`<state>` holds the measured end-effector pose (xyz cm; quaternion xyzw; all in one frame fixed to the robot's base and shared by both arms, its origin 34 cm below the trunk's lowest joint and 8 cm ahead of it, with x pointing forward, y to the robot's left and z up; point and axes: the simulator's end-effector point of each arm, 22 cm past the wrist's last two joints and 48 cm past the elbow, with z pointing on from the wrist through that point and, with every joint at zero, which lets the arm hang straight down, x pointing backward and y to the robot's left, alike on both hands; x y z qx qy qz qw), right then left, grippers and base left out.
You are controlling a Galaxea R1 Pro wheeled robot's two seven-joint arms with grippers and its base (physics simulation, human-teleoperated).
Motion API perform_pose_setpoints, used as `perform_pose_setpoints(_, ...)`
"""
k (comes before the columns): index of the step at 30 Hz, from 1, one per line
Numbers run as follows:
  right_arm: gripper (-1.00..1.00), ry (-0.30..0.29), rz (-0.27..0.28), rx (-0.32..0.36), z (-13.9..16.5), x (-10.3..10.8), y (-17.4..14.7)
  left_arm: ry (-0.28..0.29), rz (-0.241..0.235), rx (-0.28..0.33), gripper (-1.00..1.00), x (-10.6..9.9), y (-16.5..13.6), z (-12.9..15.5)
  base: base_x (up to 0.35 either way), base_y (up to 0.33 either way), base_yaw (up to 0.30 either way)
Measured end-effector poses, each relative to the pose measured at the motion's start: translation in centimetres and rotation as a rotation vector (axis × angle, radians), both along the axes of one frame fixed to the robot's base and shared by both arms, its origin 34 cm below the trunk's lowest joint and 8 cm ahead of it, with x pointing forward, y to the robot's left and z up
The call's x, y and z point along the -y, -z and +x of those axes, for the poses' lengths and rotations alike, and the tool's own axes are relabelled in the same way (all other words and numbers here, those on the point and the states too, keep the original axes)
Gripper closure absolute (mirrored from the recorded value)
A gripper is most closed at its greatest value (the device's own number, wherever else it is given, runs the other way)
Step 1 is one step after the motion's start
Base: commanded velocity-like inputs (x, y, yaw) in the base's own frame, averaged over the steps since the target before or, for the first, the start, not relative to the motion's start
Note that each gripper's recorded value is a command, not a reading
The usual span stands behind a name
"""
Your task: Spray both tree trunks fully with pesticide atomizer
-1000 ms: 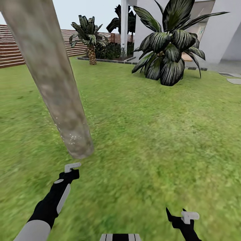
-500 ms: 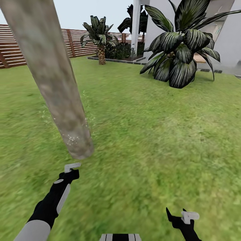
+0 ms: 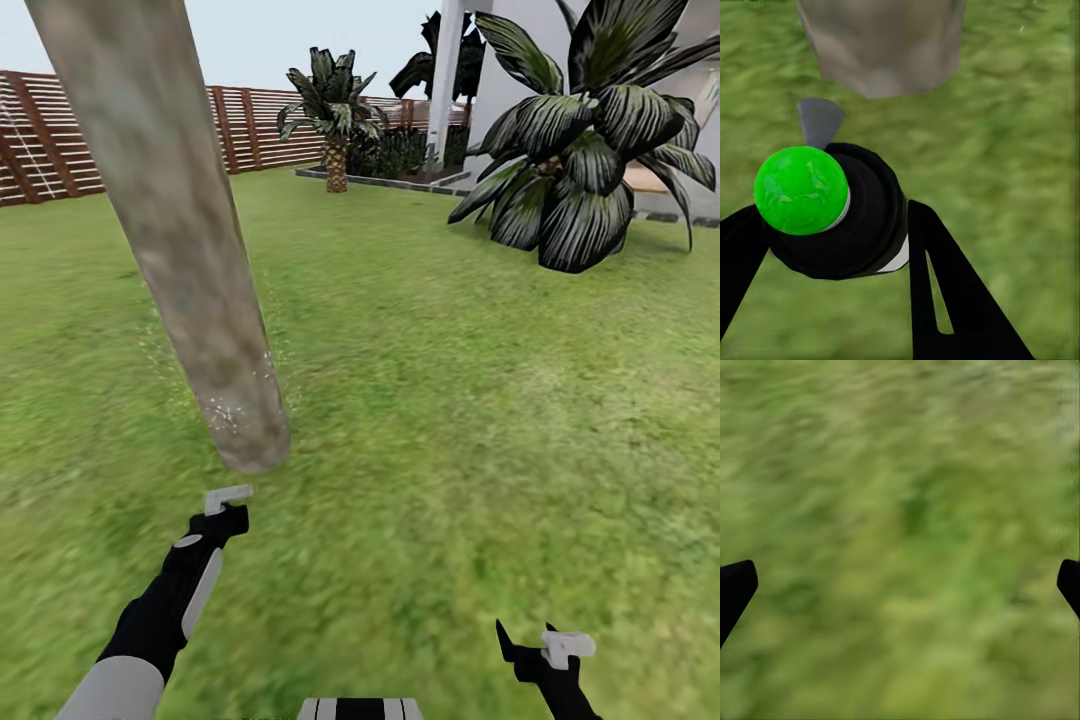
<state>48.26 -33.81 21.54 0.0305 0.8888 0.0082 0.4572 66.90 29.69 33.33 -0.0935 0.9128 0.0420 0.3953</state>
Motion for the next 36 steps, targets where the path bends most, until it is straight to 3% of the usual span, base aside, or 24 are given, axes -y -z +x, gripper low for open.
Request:
perform_pose_setpoints(2,-1.00,0.000,0.000,0.001,0.0,0.0,0.0,0.044,0.004,0.009,1.00,2.0,-0.6,0.8,0.000,-0.001,0.034)
perform_pose_setpoints(5,-1.00,0.000,0.001,0.002,0.0,-0.1,0.0,0.004,0.039,0.075,1.00,3.4,-4.6,4.7,0.000,0.000,0.003)
perform_pose_setpoints(7,-1.00,0.001,0.000,0.001,0.0,-0.1,0.0,0.028,0.040,0.102,1.00,5.7,-6.0,5.6,0.000,0.000,0.000)
perform_pose_setpoints(10,-1.00,0.001,0.001,0.000,0.0,-0.1,0.0,0.045,0.045,0.135,1.00,6.0,-8.2,6.3,0.000,0.000,0.000)
perform_pose_setpoints(13,-1.00,0.000,0.001,0.001,0.0,-0.1,0.0,0.051,0.069,0.142,1.00,4.1,-10.3,7.0,0.000,0.000,0.000)
perform_pose_setpoints(16,-1.00,0.001,0.001,0.000,0.0,-0.1,0.0,0.067,0.127,0.155,1.00,-0.9,-12.0,7.5,0.000,0.000,0.000)
perform_pose_setpoints(17,-1.00,0.000,0.001,0.000,0.0,-0.1,0.0,0.059,0.131,0.156,1.00,-2.8,-12.2,7.5,0.000,0.000,0.000)
perform_pose_setpoints(19,-1.00,0.001,0.001,0.000,0.0,-0.1,0.0,0.065,0.105,0.161,1.00,-3.5,-12.3,7.5,0.000,0.000,0.000)
perform_pose_setpoints(22,-1.00,0.000,0.001,0.000,0.0,-0.1,0.0,0.124,0.046,0.156,1.00,-0.9,-13.5,7.8,0.000,0.000,0.000)
perform_pose_setpoints(24,-1.00,0.000,0.002,-0.001,0.0,-0.2,0.0,0.166,-0.001,0.191,1.00,3.0,-16.4,8.7,0.000,0.000,0.000)
perform_pose_setpoints(25,-1.00,0.000,0.002,-0.001,0.0,-0.2,0.1,0.175,0.003,0.188,1.00,3.4,-17.2,8.7,0.000,0.000,0.000)
perform_pose_setpoints(28,-1.00,-0.001,0.003,-0.001,0.0,-0.2,0.1,0.166,0.019,0.163,1.00,1.9,-17.4,8.4,0.000,0.000,0.000)
perform_pose_setpoints(32,-1.00,0.000,0.003,-0.002,0.0,-0.2,0.1,0.125,0.115,0.152,1.00,-4.2,-18.0,8.2,0.000,0.000,0.000)
perform_pose_setpoints(34,-1.00,0.000,0.003,-0.002,0.0,-0.2,0.1,0.100,0.119,0.156,1.00,-6.0,-18.3,8.1,0.000,0.000,0.000)
perform_pose_setpoints(36,-1.00,-0.001,0.002,-0.002,0.0,-0.2,0.1,0.101,0.105,0.161,1.00,-6.5,-18.6,8.2,0.000,0.000,0.000)
